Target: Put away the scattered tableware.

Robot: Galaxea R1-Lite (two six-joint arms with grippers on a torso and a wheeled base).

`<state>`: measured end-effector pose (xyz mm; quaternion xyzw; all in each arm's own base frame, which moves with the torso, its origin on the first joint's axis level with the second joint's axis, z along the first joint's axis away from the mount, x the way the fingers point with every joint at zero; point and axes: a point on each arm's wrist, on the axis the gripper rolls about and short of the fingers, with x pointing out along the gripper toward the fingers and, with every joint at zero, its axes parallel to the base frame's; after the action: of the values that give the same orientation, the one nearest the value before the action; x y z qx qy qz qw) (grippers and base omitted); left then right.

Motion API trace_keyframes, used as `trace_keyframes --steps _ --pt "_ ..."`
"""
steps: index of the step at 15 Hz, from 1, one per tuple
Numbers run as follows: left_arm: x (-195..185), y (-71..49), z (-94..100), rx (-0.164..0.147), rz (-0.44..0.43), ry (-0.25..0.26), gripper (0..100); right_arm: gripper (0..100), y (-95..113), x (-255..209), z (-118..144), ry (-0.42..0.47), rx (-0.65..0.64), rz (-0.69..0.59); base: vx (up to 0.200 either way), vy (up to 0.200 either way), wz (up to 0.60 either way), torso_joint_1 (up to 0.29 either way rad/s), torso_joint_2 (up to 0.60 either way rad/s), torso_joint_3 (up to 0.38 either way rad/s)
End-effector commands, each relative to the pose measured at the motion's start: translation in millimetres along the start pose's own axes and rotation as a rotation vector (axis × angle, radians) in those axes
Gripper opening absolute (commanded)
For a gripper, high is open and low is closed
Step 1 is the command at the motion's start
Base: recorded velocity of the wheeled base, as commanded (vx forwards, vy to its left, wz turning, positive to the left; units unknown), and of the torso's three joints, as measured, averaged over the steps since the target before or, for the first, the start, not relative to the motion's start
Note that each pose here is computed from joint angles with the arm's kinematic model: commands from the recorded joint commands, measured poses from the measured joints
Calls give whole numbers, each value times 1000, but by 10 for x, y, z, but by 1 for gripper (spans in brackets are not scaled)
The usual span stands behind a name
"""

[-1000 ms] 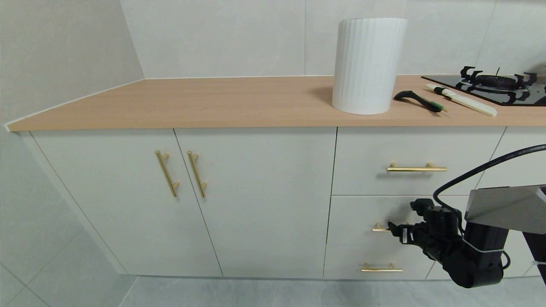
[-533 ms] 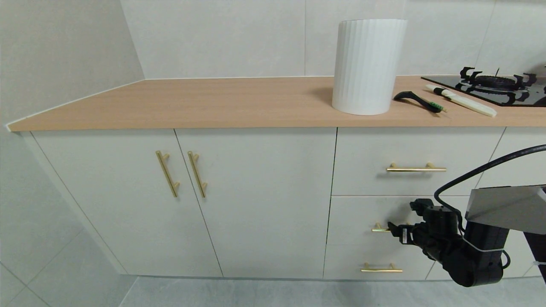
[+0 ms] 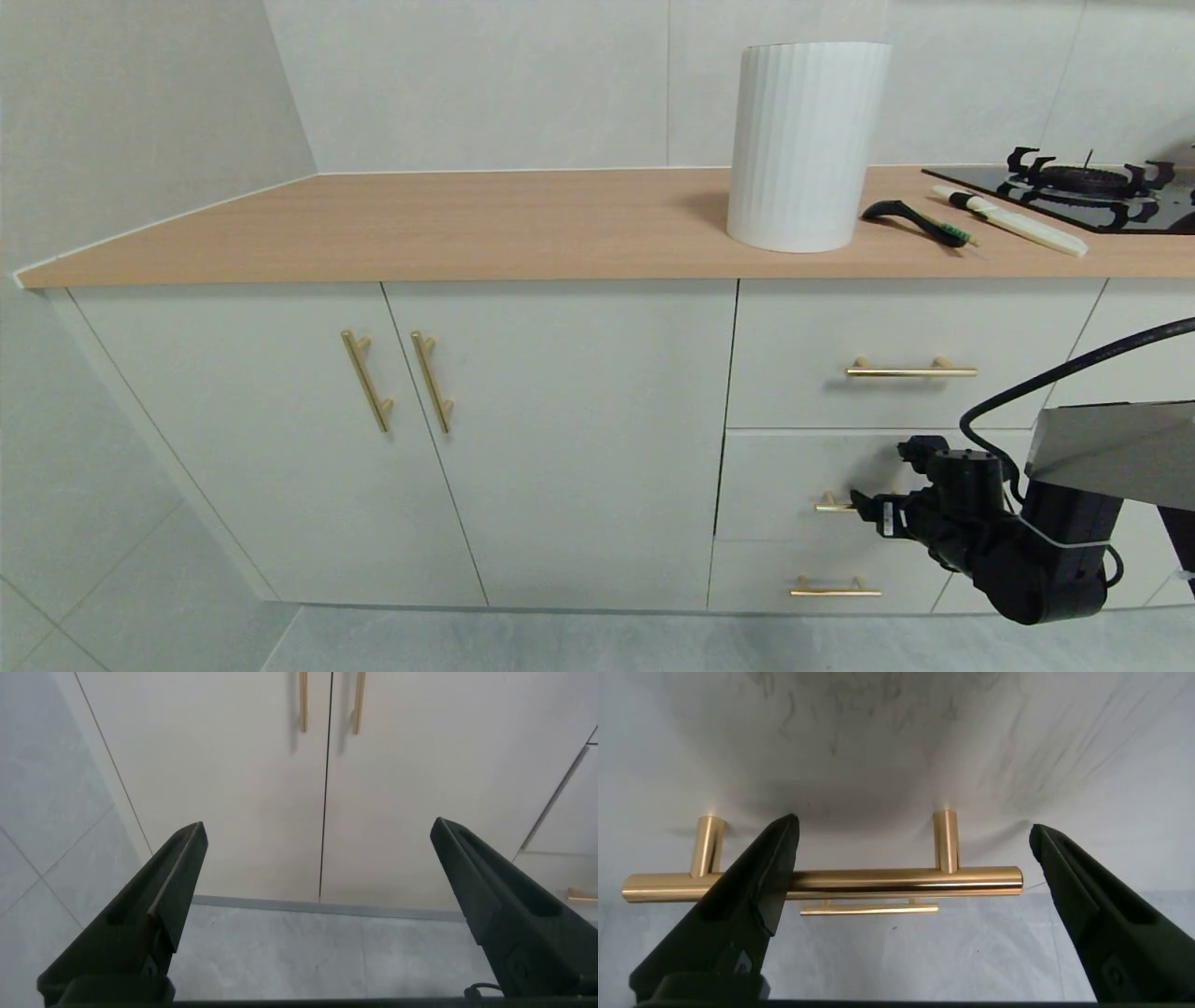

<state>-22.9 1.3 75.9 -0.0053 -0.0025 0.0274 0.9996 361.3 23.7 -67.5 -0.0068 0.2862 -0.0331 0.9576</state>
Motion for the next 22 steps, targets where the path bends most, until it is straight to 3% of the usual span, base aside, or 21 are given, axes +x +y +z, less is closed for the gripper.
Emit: trace_keyframes --steps 1,4,6,8,10,12,14,18,22 --pt "0 0 0 0 0 0 100 100 -9 -79 13 22 -4 -1 0 0 0 0 0 0" --pt "0 0 0 0 0 0 100 100 -36 -378 97 76 -11 8 0 0 0 0 0 0" --pt "0 0 0 0 0 0 100 100 -56 -824 374 81 -22 38 0 0 0 0 0 0" --pt "0 0 0 0 0 0 100 100 -31 -1153 610 63 -30 63 0 0 0 0 0 0" --pt "0 0 0 0 0 0 100 100 22 -1784 988 10 -48 105 0 0 0 0 0 0" --pt "0 0 0 0 0 0 100 100 51 -2106 1171 -49 -49 131 0 0 0 0 0 0" --pt "0 0 0 0 0 0 100 100 78 -2121 1188 -61 -40 140 0 0 0 0 0 0" --pt "0 0 0 0 0 0 100 100 186 -1523 967 -39 -13 126 0 0 0 0 0 0" --pt "0 0 0 0 0 0 100 100 254 -1018 708 -104 4 53 0 0 0 0 0 0"
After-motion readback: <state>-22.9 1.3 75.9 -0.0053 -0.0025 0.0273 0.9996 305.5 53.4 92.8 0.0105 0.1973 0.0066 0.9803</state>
